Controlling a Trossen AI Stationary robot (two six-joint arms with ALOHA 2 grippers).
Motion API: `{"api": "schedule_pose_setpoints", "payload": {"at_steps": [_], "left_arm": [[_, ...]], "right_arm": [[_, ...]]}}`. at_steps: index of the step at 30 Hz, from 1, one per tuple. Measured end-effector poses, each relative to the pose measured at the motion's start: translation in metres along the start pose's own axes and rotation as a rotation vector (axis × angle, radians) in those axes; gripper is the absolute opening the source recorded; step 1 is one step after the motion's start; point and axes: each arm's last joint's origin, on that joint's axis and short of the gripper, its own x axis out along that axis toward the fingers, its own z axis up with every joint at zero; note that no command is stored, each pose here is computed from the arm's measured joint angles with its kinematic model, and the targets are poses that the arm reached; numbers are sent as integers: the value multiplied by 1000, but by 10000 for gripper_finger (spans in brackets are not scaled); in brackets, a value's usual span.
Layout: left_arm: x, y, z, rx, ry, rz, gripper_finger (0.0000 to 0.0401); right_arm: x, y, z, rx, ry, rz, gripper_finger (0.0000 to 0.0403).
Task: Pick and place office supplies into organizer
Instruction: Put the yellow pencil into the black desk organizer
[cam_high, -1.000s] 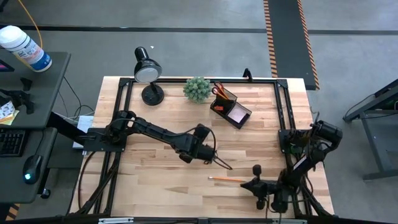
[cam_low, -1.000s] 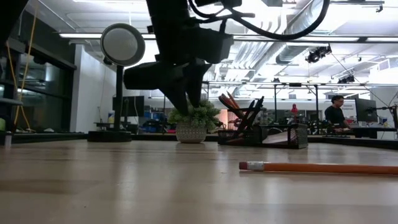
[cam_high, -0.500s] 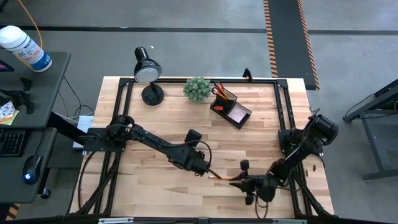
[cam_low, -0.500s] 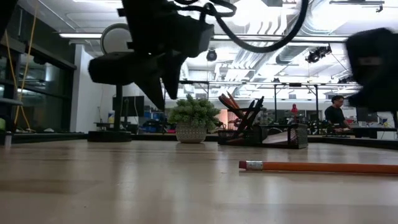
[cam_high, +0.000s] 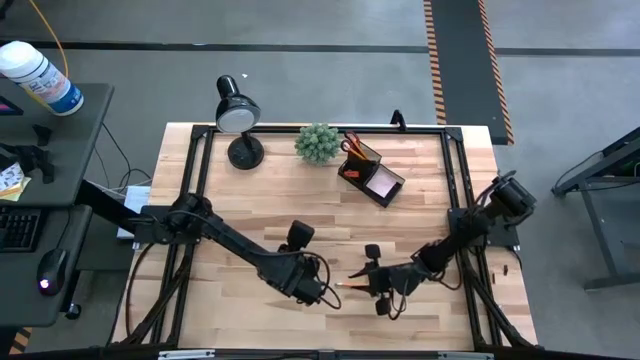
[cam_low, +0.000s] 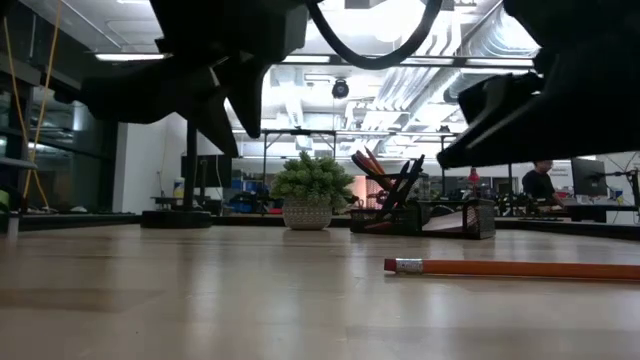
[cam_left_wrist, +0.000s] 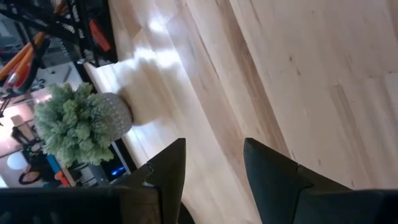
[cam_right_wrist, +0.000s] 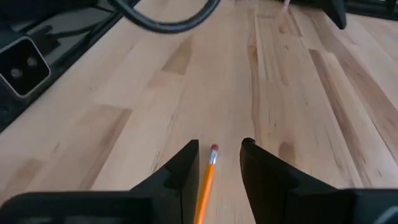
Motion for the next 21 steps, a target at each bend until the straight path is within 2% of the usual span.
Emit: {"api": "schedule_pose_setpoints", "payload": {"at_steps": [6,13,21], "left_arm": [[0,1,0,-8,3,23,150],[0,1,-1,-14,8,28,150],[0,1,-2,-7,17,29,150]], "right_arm": [[16,-2,11,-14,-2,19,108],[48,-1,1,-65,64,26,108],[57,-7,0,-33,92,36,108]]}}
